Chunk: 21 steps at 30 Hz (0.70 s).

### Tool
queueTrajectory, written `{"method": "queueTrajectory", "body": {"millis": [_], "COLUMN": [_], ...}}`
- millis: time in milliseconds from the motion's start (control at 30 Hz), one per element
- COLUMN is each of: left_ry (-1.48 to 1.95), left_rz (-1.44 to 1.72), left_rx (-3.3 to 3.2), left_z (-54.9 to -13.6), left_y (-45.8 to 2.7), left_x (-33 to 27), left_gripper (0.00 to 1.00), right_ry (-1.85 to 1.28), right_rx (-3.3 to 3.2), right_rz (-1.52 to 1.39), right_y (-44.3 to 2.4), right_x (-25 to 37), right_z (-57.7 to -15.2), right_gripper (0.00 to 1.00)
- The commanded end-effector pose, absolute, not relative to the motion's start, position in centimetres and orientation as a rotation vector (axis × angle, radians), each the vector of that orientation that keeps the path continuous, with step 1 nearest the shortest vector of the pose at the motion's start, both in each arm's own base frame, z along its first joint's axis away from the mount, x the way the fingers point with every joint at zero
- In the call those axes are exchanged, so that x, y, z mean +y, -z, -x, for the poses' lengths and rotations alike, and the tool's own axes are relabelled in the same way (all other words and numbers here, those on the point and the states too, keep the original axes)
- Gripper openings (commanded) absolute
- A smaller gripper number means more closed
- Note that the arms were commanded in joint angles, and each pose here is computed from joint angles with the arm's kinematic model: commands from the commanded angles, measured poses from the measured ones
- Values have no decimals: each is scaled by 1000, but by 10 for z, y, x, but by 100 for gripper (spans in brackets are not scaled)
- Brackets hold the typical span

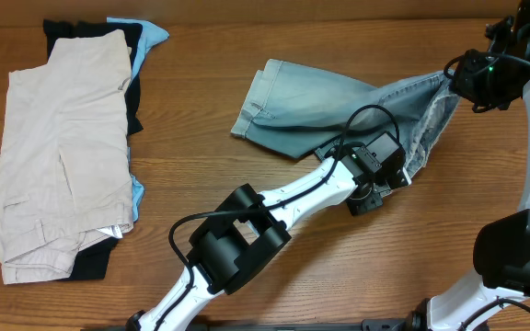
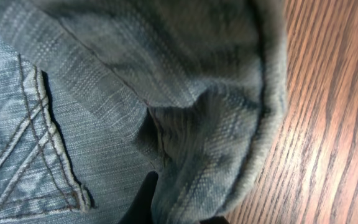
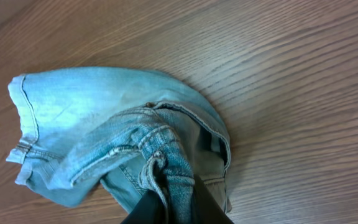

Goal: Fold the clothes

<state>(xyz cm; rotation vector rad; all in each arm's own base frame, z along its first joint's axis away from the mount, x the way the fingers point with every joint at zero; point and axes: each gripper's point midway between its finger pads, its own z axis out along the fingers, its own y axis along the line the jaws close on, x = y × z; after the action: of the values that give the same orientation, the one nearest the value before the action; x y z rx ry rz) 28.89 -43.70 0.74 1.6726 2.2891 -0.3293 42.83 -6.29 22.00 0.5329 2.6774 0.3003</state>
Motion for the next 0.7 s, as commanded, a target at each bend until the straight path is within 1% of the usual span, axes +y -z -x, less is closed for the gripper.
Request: {"method": "queueTrajectory", "body": {"millis": [0, 100, 167, 267, 333, 367, 467, 567, 667], "left_ry": [272, 117, -8, -117, -125, -116, -49, -1, -1], "left_rz": [-1691, -1634, -1547, -1357, -1198, -1143, -859, -592, -403], "left_rx": [2325, 2315, 2307, 2298, 2274, 2264, 2201, 2112, 2013], "left_z": [-288, -307, -325, -349, -362, -366, -380, -387, -384], "left_y": [-10, -54, -99, -177, -241, -262, -349, -420, -474], "left_x": [-429, -415, -399, -369, -341, -332, -280, -222, -165], "left_gripper": [4, 4, 4, 4, 4, 4, 4, 4, 4], "right_ry": [-291, -289, -287, -282, -278, -276, -269, -262, -253], "right_rx": [2641, 2624, 2606, 2573, 2542, 2528, 2480, 2428, 2368], "right_rz": [-520, -514, -507, -495, -484, -479, -461, -442, -422], "right_y": [-229, -235, -244, -261, -278, -286, -317, -350, -385], "right_x": [-66, -66, -67, -67, -67, -67, -66, -63, -59], "right_z": [-432, -434, -436, -438, -438, -438, -433, -423, -407], "right_gripper": [9, 7, 5, 4, 4, 4, 4, 4, 4]}}
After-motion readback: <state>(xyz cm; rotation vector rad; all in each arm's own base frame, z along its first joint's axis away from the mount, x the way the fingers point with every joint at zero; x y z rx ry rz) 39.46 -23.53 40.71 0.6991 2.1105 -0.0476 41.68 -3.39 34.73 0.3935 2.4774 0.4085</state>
